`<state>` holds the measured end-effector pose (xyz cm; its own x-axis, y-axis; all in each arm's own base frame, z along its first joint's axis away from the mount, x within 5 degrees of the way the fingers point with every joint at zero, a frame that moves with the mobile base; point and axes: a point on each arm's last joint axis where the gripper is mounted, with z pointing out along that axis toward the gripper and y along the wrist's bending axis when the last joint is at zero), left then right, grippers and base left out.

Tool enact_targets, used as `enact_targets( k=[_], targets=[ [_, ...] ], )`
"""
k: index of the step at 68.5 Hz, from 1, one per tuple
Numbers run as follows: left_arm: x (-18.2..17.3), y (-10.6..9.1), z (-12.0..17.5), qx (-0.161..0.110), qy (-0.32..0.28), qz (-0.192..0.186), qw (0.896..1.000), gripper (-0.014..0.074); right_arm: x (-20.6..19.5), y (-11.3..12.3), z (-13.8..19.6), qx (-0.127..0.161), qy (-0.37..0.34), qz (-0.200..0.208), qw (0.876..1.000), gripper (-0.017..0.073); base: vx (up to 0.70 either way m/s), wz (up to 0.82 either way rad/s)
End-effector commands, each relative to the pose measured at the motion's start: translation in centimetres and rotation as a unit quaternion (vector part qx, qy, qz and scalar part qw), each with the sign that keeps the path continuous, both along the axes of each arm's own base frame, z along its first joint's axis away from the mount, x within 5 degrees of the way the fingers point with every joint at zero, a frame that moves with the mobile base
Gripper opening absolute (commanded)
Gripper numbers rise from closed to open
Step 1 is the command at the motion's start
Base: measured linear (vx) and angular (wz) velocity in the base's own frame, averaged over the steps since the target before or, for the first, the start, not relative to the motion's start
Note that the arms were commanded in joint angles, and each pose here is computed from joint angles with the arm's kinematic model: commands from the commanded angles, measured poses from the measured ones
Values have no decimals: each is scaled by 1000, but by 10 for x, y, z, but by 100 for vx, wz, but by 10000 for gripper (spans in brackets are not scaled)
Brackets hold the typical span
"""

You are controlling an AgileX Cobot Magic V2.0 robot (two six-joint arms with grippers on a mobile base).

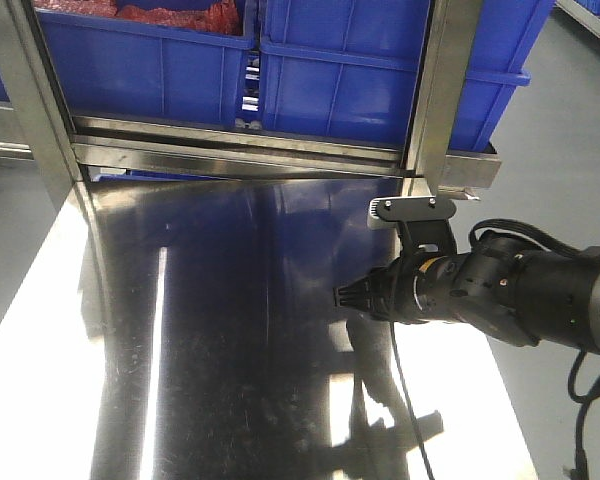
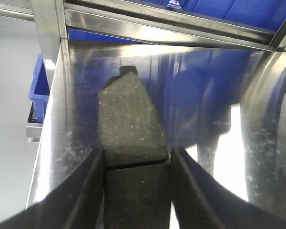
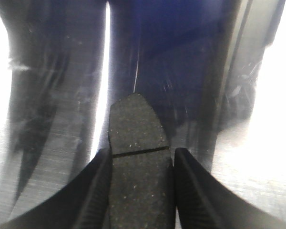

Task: Move and align brake pads A on conveyor
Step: 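Close the right gripper on the brake pad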

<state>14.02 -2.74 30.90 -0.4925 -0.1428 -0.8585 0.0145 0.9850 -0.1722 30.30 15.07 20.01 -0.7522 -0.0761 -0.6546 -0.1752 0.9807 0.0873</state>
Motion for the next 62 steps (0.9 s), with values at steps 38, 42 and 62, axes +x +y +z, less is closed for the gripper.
enact_targets(
  k=[38,42,62],
  targets=[
    [2,-3,16,-10,-54,-16,998,118,0,2,32,31,-60,18,998,54,0,0],
    [2,-3,16,-10,-54,-16,998,118,0,2,32,31,-60,18,998,48,0,0],
    [2,-3,16,-10,-54,-16,998,118,-1,1,37,34,-66,18,997,49,0,0]
  ],
)
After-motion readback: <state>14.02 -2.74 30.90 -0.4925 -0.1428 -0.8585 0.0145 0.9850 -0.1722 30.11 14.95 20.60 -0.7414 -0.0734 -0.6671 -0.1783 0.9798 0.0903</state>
